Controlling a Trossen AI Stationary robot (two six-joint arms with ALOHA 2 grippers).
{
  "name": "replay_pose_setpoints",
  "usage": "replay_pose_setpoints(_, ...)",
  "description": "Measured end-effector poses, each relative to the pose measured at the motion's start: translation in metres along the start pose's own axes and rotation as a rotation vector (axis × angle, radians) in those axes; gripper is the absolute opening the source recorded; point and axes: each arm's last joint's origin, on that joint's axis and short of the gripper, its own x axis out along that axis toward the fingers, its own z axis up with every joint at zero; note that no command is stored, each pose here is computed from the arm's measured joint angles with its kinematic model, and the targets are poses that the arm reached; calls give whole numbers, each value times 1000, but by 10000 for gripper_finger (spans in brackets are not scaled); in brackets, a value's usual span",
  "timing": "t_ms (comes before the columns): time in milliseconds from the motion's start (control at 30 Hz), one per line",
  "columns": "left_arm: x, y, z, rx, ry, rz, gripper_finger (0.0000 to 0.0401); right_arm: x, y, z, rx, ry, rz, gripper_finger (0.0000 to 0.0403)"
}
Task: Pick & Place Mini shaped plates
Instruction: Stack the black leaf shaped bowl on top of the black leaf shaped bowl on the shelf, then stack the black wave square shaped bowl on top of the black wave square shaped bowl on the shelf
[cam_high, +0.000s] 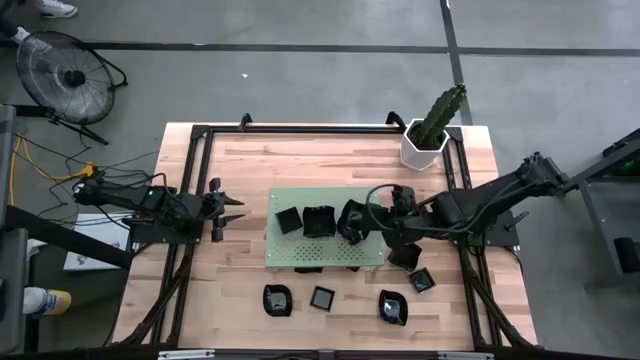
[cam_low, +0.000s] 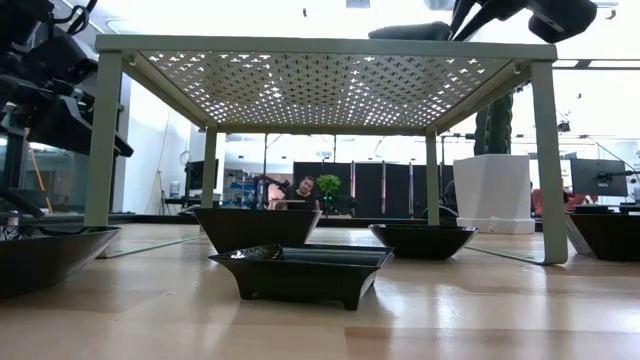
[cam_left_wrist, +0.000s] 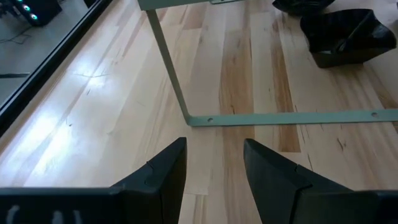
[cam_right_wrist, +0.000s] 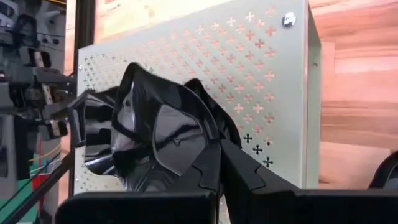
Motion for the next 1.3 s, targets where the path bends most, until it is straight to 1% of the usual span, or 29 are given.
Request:
replay_pose_setpoints(767,0,0,0,0,1,0,156,1,-2,3,-51,4,-36,3)
replay_pose_setpoints(867,0,0,0,0,1,0,156,1,-2,3,-52,4,-36,19)
replay_pose_setpoints(1067,0,0,0,0,1,1,156,1,-3,4,-61,2,-36,75)
replay_pose_setpoints(1200,0,0,0,0,1,1,156,1,-3,4,-94,0,-41,107)
replay_pose_setpoints(1300,0,0,0,0,1,-6,156,-4,-4,7,-148,-1,-33,122)
